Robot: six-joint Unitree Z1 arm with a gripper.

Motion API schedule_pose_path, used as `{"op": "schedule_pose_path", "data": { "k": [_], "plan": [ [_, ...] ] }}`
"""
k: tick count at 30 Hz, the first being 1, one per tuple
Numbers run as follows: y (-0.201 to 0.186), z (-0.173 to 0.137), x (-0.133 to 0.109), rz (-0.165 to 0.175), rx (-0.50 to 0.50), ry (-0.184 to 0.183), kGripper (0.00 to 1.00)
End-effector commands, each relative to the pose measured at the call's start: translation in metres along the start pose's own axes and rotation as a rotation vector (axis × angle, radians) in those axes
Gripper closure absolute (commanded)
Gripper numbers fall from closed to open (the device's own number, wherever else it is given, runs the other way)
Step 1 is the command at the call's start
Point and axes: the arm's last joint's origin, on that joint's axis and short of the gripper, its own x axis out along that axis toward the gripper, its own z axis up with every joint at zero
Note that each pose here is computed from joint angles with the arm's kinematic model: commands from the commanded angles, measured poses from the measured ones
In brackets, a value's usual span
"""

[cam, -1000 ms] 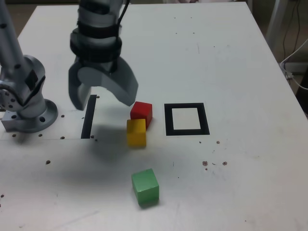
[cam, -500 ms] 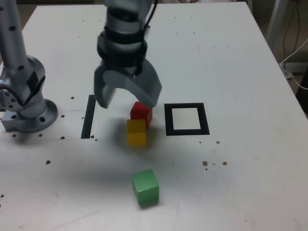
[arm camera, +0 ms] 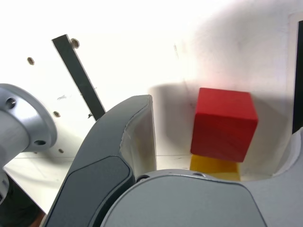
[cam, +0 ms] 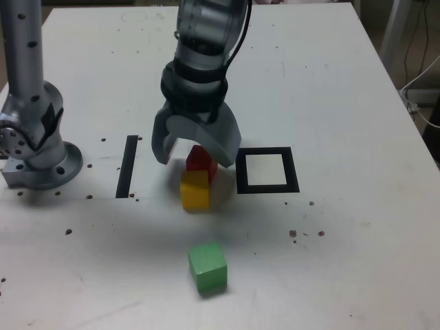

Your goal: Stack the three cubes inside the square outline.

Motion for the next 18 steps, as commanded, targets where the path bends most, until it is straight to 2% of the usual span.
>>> {"op": "schedule_pose_path", "data": {
  "k": [1, 5, 9, 15, 18],
  "plan": [
    [0.0019, 0.0032, 0.0046, -0.002, 0.001, 0.011, 0.06],
    [0.0044, 0.0063, 0.0081, -0.006, 0.0, 0.018, 0.1],
    [0.0056, 0.0079, 0.0097, -0.009, -0.002, 0.023, 0.19],
    [0.0062, 0.0106, 0.0104, -0.01, -0.003, 0.024, 0.41],
    [0.0068, 0.012, 0.0102, -0.001, 0.0, 0.015, 0.55]
  ]
}}
